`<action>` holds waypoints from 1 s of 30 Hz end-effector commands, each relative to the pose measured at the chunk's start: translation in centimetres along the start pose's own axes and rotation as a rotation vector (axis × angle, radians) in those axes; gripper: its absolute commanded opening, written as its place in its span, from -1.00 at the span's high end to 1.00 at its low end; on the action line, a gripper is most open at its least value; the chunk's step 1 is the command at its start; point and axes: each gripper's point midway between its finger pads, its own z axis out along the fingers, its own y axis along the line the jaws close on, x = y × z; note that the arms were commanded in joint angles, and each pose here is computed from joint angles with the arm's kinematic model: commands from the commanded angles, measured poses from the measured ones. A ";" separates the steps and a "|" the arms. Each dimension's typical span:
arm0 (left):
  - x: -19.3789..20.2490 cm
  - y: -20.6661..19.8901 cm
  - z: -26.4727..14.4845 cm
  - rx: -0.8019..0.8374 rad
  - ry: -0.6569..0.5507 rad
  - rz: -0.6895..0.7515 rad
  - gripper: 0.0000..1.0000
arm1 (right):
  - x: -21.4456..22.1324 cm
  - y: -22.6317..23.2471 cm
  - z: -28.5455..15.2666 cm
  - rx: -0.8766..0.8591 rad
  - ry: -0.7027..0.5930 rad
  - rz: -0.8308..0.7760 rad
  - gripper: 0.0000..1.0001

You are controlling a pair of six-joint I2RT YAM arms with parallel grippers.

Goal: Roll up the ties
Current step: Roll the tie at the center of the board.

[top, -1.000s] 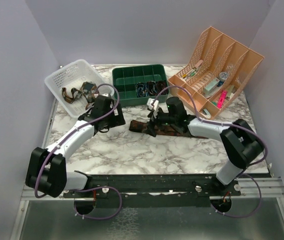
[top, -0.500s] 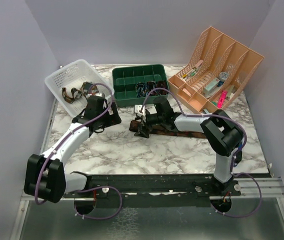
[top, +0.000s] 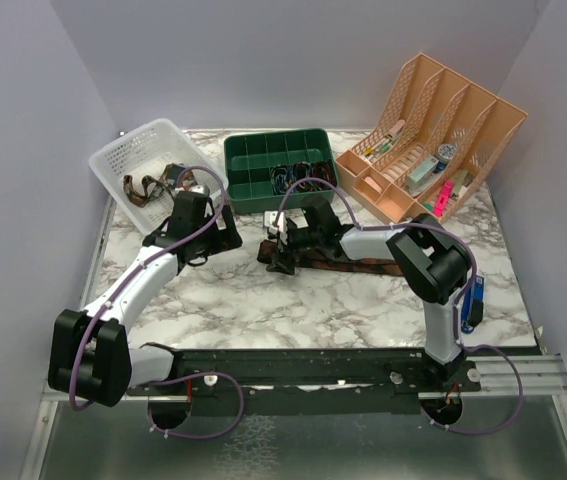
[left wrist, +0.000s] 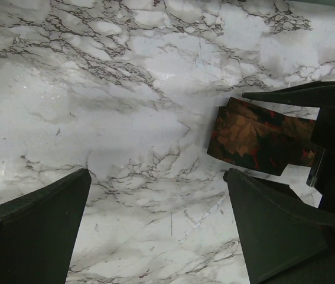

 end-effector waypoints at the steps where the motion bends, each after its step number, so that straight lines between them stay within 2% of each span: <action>1: 0.3 0.0 -0.4 0.019 0.002 0.000 -0.97 | 0.6 -0.4 0.5 0.017 0.005 -0.008 -0.92; 4: 0.3 0.0 -0.3 0.019 0.005 0.001 -0.98 | 0.9 -0.4 0.7 0.005 0.026 0.030 -0.90; 9: 0.4 -0.3 -0.2 0.034 0.011 -0.003 -0.97 | 2.5 -0.2 1.2 0.019 0.060 0.115 -0.59; 13: 0.4 -0.4 -0.2 0.043 0.015 -0.006 -0.97 | 3.6 0.0 1.2 0.033 0.080 0.125 -0.33; 16: 0.5 -0.4 -0.3 0.043 0.012 -0.009 -0.97 | 3.8 0.2 1.2 0.032 0.071 0.118 -0.38; 27: 0.0 1.2 -0.4 -0.033 -0.016 -0.038 -0.98 | 1.5 2.4 2.9 0.026 0.002 0.057 -0.14; 30: -0.2 2.2 -0.6 -0.057 -0.018 -0.064 -0.98 | 0.9 3.0 3.9 0.025 -0.011 0.056 -0.13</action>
